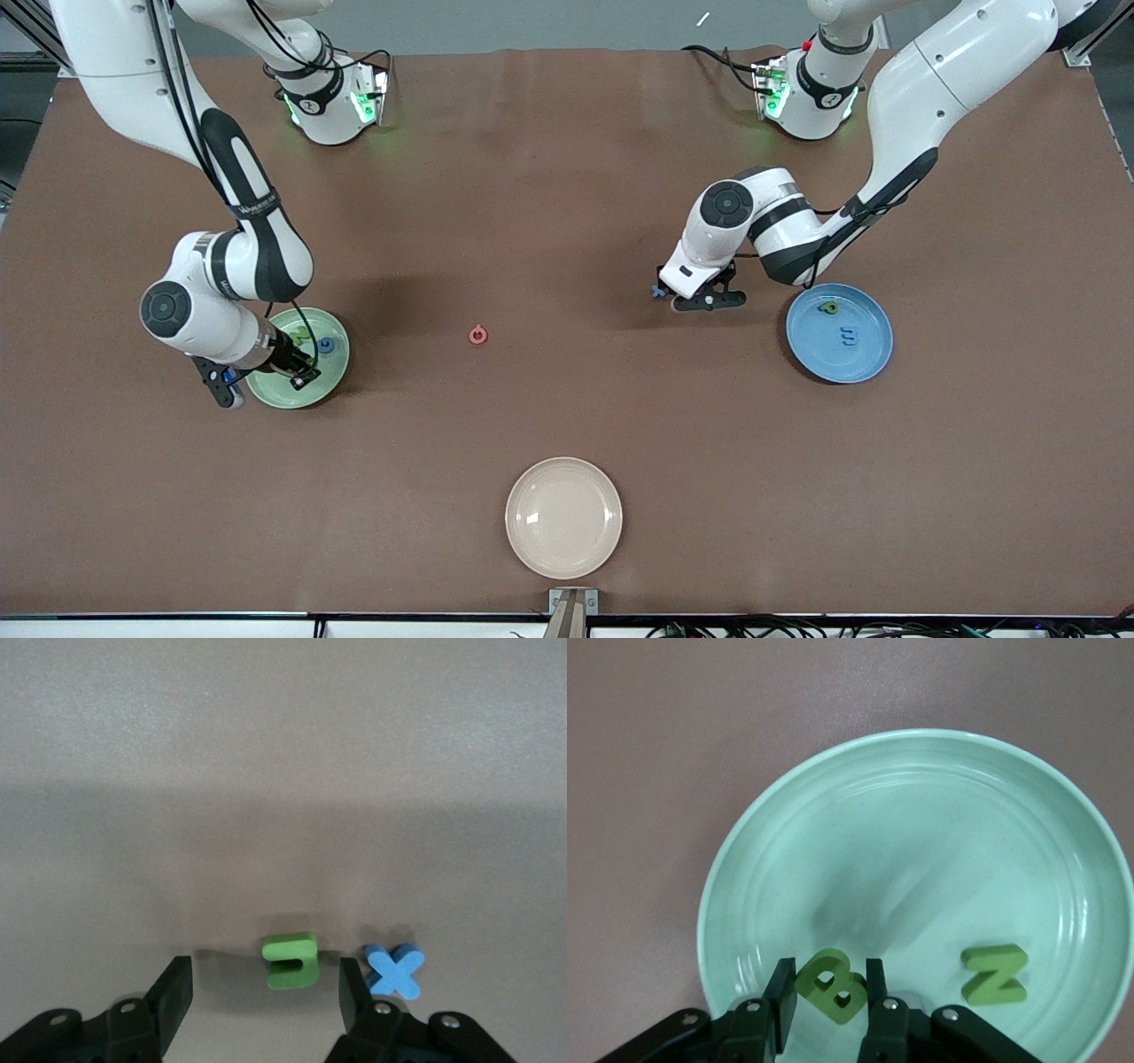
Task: Sort upper and lower case letters into plates
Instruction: 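Drop B into the green plate while the left gripper reaches green u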
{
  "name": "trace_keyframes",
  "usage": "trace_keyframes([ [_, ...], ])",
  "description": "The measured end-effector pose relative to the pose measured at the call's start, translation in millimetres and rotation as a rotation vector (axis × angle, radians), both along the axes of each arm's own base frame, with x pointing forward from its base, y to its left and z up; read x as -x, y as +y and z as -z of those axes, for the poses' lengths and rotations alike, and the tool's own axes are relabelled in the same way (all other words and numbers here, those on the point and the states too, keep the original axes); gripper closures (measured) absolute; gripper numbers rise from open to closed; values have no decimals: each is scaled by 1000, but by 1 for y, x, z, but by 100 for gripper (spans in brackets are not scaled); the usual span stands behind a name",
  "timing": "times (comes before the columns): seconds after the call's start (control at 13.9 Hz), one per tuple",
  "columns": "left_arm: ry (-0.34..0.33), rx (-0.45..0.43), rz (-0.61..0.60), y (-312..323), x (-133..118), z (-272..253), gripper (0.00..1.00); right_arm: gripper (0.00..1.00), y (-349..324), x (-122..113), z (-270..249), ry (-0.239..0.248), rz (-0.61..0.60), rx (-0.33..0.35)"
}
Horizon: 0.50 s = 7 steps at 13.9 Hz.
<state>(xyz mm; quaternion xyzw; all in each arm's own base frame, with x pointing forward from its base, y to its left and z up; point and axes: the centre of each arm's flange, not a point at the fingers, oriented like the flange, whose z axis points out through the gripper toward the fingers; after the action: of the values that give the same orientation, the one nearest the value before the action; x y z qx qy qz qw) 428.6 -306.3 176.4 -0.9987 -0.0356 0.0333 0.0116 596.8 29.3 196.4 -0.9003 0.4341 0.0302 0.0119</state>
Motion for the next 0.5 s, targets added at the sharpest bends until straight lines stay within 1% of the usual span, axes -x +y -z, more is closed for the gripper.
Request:
trace_keyframes([
  [0.22, 0, 0, 3, -1, 1, 1, 28, 64, 1, -2, 11, -8, -1, 4],
  [0.5, -3, 4, -2, 0, -1, 6, 30, 64, 2, -2, 15, -2, -3, 4],
])
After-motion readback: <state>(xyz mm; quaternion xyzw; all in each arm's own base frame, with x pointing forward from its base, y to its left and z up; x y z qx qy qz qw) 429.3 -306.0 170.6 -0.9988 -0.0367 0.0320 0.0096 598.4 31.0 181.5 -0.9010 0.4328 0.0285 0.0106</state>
